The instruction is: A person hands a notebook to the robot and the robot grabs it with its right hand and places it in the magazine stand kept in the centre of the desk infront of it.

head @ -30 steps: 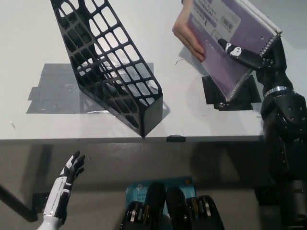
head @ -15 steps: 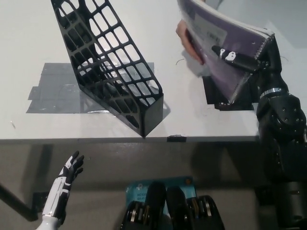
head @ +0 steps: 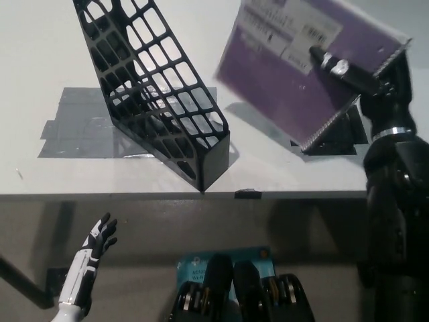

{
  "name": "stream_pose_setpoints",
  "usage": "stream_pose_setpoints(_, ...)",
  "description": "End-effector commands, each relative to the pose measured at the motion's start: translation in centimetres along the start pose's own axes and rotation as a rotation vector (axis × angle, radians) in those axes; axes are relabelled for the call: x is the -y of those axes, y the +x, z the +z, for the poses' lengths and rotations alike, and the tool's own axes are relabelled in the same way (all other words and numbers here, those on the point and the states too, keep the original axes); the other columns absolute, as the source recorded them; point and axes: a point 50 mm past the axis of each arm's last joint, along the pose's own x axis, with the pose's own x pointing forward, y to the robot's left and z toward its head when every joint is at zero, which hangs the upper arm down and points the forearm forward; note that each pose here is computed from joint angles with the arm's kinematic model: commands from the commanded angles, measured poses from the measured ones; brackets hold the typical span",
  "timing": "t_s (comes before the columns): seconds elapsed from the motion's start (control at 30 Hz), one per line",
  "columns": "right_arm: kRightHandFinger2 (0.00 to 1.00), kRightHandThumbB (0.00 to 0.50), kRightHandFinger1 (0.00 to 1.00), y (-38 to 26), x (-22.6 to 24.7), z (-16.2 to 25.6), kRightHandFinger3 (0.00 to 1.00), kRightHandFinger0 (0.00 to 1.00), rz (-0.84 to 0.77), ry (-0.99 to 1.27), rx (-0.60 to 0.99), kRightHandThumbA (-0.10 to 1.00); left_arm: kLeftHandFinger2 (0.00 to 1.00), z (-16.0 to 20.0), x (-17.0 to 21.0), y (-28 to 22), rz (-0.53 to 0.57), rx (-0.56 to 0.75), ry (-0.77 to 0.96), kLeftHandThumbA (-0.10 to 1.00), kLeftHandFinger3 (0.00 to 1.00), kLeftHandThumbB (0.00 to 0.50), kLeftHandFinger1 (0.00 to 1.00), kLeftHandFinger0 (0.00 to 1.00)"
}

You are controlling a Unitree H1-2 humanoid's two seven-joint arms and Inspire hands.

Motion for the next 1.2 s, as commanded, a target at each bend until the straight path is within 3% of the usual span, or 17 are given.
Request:
stream_pose_setpoints(0.0,0.0,0.022,0.0,0.5,-3.2,7.9,0.0,0.0,0.093,0.233,0.176,0.87,1.0,0.7,-0.5,-0.1,-0.008,0.052,0.011,1.0,1.0,0.5,1.0,0.96)
stream_pose_setpoints(0.2,0.0,0.019,0.0,-0.8,-4.4,11.8,0.0,0.0,0.093,0.312,0.264,0.85,1.0,0.5,-0.7,0.0,-0.01,0.045,0.012,1.0,1.0,0.5,1.0,0.97)
stream_pose_setpoints(0.33,0.0,0.0,0.0,-1.5,-5.2,13.0,0.0,0.0,0.098,0.296,0.297,0.84,1.0,0.3,-0.5,-0.2,-0.01,0.039,0.01,1.0,1.0,0.5,1.0,0.97)
stream_pose_setpoints(0.53,0.0,0.011,0.0,-1.6,-7.3,13.7,0.0,0.0,0.135,0.355,0.31,0.77,1.0,0.4,-0.4,-0.1,-0.013,0.041,0.004,1.0,1.0,0.5,1.0,0.97)
stream_pose_setpoints(0.73,0.0,0.0,0.0,-1.9,-9.7,13.3,0.0,0.0,0.136,0.373,0.3,0.7,1.0,0.2,-0.2,-0.5,-0.02,0.034,0.011,1.0,1.0,0.5,1.0,0.98)
stream_pose_setpoints(0.77,0.0,0.0,0.0,-1.8,-10.1,13.2,0.0,0.0,0.142,0.375,0.296,0.64,1.0,0.3,-0.2,-0.3,-0.021,0.037,0.011,1.0,1.0,0.5,1.0,0.98)
stream_pose_setpoints(0.93,0.0,0.0,0.0,-1.5,-12.6,11.5,0.0,0.0,0.157,0.359,0.25,0.71,1.0,0.3,-0.1,-0.5,-0.02,0.038,0.0,1.0,1.0,0.5,1.0,0.98)
stream_pose_setpoints(1.17,0.0,0.0,0.0,-0.1,-15.7,8.6,0.0,0.0,0.132,0.332,0.19,0.72,1.0,0.6,-0.3,0.2,-0.017,0.05,-0.005,1.0,1.0,0.5,1.0,0.97)
